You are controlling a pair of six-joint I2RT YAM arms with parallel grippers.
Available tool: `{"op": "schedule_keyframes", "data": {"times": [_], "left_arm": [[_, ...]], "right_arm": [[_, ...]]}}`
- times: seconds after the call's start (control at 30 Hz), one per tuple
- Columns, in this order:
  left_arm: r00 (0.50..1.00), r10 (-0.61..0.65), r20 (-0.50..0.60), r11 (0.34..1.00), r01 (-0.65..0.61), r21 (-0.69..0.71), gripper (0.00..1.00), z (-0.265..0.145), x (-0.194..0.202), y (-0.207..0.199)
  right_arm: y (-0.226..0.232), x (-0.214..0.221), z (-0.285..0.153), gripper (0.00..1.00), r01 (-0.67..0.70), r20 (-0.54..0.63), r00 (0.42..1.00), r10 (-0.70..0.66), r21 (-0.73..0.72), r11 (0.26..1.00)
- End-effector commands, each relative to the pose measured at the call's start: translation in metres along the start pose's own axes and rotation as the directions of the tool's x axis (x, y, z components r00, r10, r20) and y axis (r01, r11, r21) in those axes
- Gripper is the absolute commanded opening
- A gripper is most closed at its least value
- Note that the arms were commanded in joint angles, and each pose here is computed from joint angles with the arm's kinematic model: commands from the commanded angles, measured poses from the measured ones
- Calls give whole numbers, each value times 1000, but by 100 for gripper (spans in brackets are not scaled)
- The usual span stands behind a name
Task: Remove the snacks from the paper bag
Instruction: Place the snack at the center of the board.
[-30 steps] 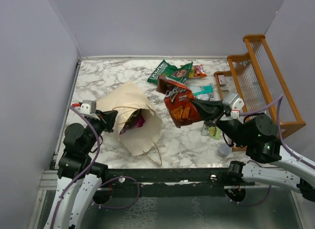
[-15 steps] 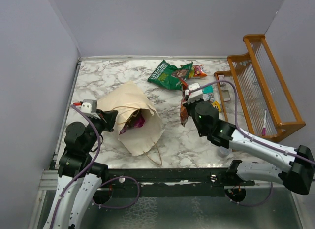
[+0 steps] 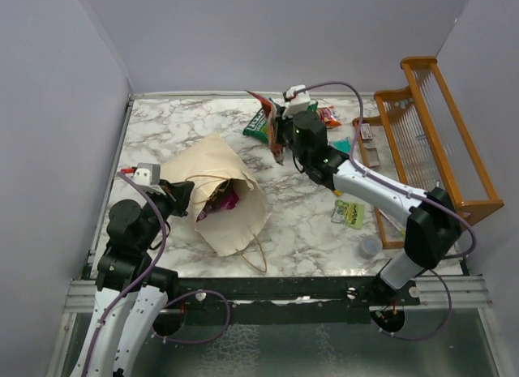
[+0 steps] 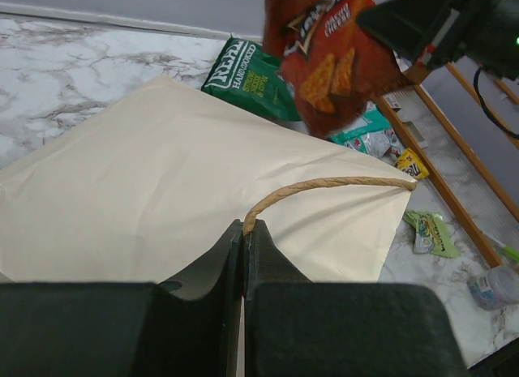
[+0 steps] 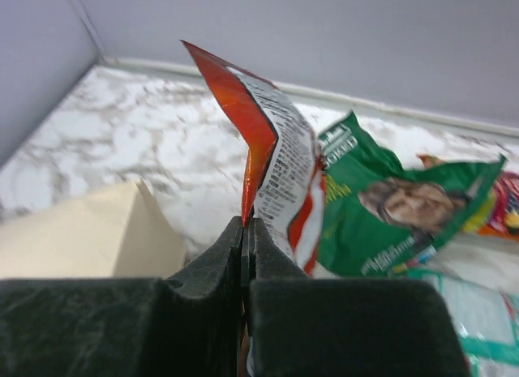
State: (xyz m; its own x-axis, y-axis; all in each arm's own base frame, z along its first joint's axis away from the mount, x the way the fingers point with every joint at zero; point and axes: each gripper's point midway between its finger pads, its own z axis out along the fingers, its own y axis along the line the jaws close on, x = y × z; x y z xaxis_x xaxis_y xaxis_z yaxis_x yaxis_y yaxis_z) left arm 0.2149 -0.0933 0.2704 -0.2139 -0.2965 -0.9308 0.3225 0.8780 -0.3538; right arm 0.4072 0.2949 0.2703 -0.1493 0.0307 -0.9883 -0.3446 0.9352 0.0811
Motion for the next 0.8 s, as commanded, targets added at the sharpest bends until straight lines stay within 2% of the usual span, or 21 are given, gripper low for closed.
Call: {"op": "schedule_keyframes", "data": {"times": [0.0,0.07,0.23,0.4,0.5,0.57,0.63,0.77], "left_arm": [[1000,-1,17,1000,1,-22,0,-1,-4,3],[1000,-2,19,1000,2,-23,0,-1,-5,3],[1000,-2,11,1000,2,-20,0,0,-3,3],[1000,-1,11,1000,2,-17,0,0,-3,2],[1000,-2,13,1000,3,-15,0,0,-3,2],[1000,-2,12,1000,2,-14,0,0,-3,2],[1000,-2,11,1000,2,-12,0,0,-3,2],[1000,-1,14,1000,1,-14,0,0,-4,2]], "right_arm": [[35,-59,42,1,-140,119,980,158,-150,979],[38,-68,61,1,-146,149,975,168,-145,979],[-2,-71,120,1,-167,145,975,166,-3,986],[-42,-78,132,1,88,132,984,-116,206,975],[-67,-72,133,1,235,88,957,-278,334,913],[-81,-60,135,1,324,38,929,-369,402,856],[-85,-34,144,1,416,-23,895,-445,403,815],[-73,54,170,1,528,-161,849,-504,322,786]]}}
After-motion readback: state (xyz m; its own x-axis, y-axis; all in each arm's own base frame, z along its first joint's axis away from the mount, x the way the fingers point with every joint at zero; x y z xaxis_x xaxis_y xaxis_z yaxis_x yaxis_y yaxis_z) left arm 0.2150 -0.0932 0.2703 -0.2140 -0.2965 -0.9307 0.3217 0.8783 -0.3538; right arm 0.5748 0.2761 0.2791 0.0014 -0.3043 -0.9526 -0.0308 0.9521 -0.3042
